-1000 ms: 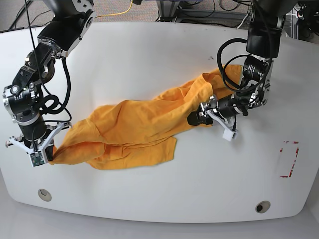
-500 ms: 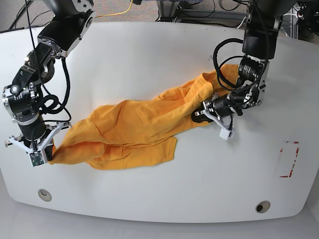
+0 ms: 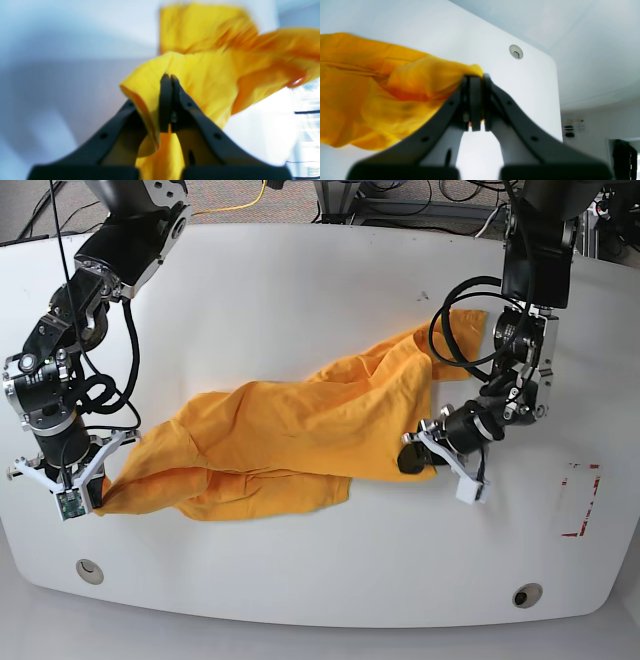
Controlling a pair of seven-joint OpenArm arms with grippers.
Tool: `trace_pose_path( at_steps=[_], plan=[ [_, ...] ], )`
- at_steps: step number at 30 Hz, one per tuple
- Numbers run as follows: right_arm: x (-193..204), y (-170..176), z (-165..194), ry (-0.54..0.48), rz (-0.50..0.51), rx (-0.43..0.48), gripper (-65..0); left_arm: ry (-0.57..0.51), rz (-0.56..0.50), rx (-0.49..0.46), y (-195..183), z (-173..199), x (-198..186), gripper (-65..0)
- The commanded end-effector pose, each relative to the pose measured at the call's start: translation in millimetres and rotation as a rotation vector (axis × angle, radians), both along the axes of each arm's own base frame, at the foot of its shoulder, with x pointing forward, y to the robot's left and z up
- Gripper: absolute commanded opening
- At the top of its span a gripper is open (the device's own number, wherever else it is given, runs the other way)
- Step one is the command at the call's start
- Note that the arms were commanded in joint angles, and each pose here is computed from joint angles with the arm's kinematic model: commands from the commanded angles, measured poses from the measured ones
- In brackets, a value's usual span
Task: Layout the t-shirt on the table in an organized manner, then fold the t-shirt properly
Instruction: 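Reposition the left gripper along the shirt edge and grip it, then lift the shirt high with both grippers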
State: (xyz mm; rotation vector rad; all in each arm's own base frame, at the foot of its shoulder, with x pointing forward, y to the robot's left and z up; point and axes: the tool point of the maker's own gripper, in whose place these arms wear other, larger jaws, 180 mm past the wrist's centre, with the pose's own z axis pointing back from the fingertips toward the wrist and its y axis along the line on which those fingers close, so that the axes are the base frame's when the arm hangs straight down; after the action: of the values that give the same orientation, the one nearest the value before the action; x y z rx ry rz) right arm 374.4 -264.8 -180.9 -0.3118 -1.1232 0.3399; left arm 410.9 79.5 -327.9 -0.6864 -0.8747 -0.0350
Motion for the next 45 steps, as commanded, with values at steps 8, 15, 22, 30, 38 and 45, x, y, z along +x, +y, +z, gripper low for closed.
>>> trace_pose_path(
  at_steps=[8, 15, 22, 30, 38, 45],
  plan=[
    [17.2, -15.9, 58.1, -0.144, -0.039, -0.066, -65.0, -0.379, -0.071, 0.116, 23.4, 136.3, 21.3, -65.0],
    [32.0, -27.6, 88.9, -0.202, -0.075, -0.076, -65.0, -0.573, -0.124, 0.272, 50.4, 204.8, 24.2, -65.0],
    [44.2, -30.8, 130.8, -0.269, -0.063, -0.132, -65.0, -0.707, -0.084, 0.262, 82.9, 284.3, 28.0, -65.0],
    [60.4, -34.2, 172.7, -0.323, -0.050, -0.163, -65.0, -0.851, -0.029, 0.256, 104.9, 368.7, 34.4, -65.0],
    [78.1, -34.0, 217.9, -0.372, -0.032, -0.178, -65.0, -0.943, -0.003, 0.270, 110.7, 431.8, 36.6, -65.0],
    [89.6, -46.3, 252.5, -0.408, -0.044, -0.131, -65.0, -1.000, -0.019, 0.301, 100.6, 474.6, 40.1, -65.0]
  ],
)
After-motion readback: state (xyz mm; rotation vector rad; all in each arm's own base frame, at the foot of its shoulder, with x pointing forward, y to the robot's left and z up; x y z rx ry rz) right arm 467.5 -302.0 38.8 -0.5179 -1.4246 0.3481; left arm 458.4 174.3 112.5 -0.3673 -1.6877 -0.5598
